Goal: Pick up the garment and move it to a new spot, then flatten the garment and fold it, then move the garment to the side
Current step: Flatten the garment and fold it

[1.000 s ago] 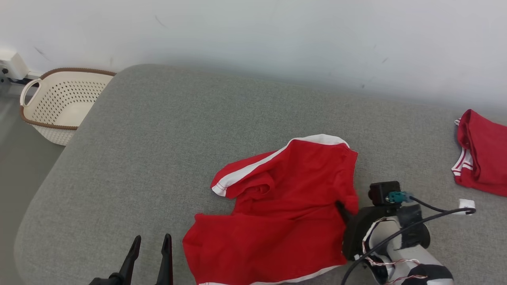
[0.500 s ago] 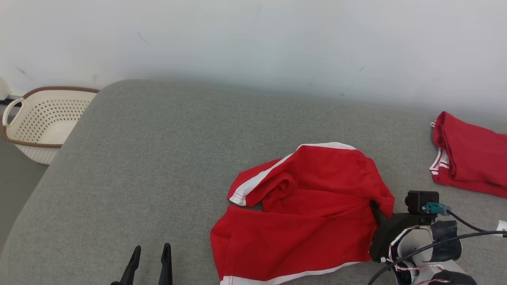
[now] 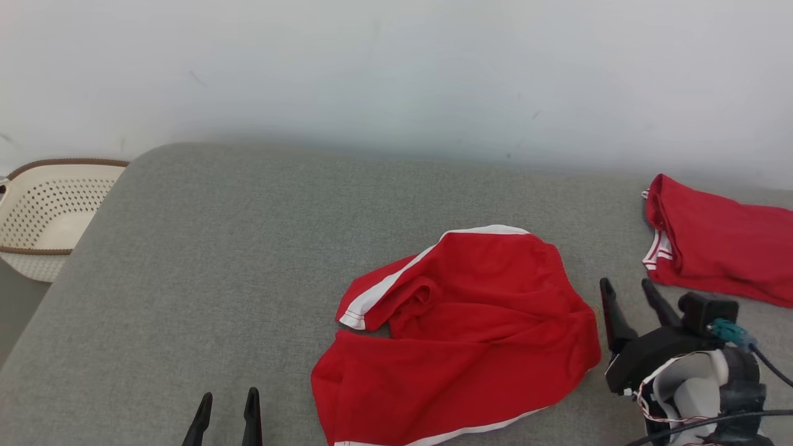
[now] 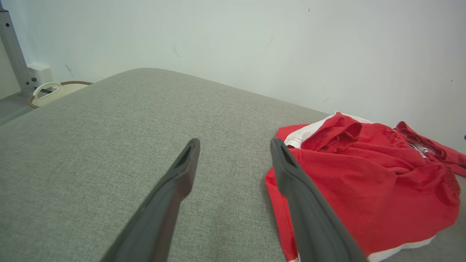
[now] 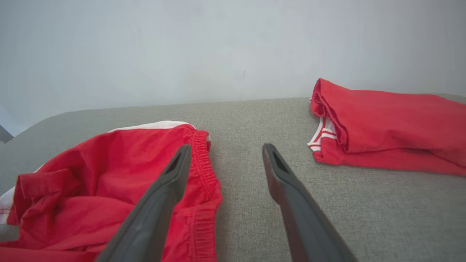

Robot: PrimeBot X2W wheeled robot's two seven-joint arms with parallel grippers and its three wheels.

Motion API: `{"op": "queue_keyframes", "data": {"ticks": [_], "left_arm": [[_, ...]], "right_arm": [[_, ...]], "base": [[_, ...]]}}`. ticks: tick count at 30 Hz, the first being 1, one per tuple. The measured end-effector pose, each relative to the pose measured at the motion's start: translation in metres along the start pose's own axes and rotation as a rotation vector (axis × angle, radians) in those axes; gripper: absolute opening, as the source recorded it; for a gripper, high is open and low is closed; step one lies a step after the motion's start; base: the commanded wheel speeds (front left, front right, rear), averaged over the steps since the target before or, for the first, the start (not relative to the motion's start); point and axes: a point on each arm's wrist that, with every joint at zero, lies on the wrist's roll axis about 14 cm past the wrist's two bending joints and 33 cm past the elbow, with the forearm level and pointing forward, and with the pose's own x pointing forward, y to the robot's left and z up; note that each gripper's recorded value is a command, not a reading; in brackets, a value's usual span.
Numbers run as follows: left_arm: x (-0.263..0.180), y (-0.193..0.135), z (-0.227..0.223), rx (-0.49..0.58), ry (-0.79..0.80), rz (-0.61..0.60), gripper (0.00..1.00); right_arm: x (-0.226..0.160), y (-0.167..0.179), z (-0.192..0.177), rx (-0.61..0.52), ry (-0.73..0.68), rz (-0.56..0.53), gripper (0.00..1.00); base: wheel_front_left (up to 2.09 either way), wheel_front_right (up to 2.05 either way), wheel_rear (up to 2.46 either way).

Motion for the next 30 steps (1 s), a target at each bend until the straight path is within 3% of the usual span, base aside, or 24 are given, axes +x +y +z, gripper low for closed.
{"op": "queue_keyframes", "data": {"ticks": [6, 14, 30], "left_arm": [[0.001, -0.006, -0.001, 0.003, 0.003, -0.019, 1.00], [0.010, -0.013, 0.001, 0.003, -0.010, -0.042, 1.00], [0.022, -0.021, 0.008, 0.021, -0.036, -0.064, 1.00]], "right_arm": [[-0.021, -0.012, 0.035, -0.019, -0.156, -0.045, 1.00], [-0.064, -0.006, 0.041, 0.003, -0.248, -0.098, 1.00], [-0.113, 0.019, 0.030, 0.058, -0.272, -0.142, 1.00]], "base": [[0.00, 0.00, 0.00], [0.00, 0.00, 0.00], [0.00, 0.00, 0.00]]}}
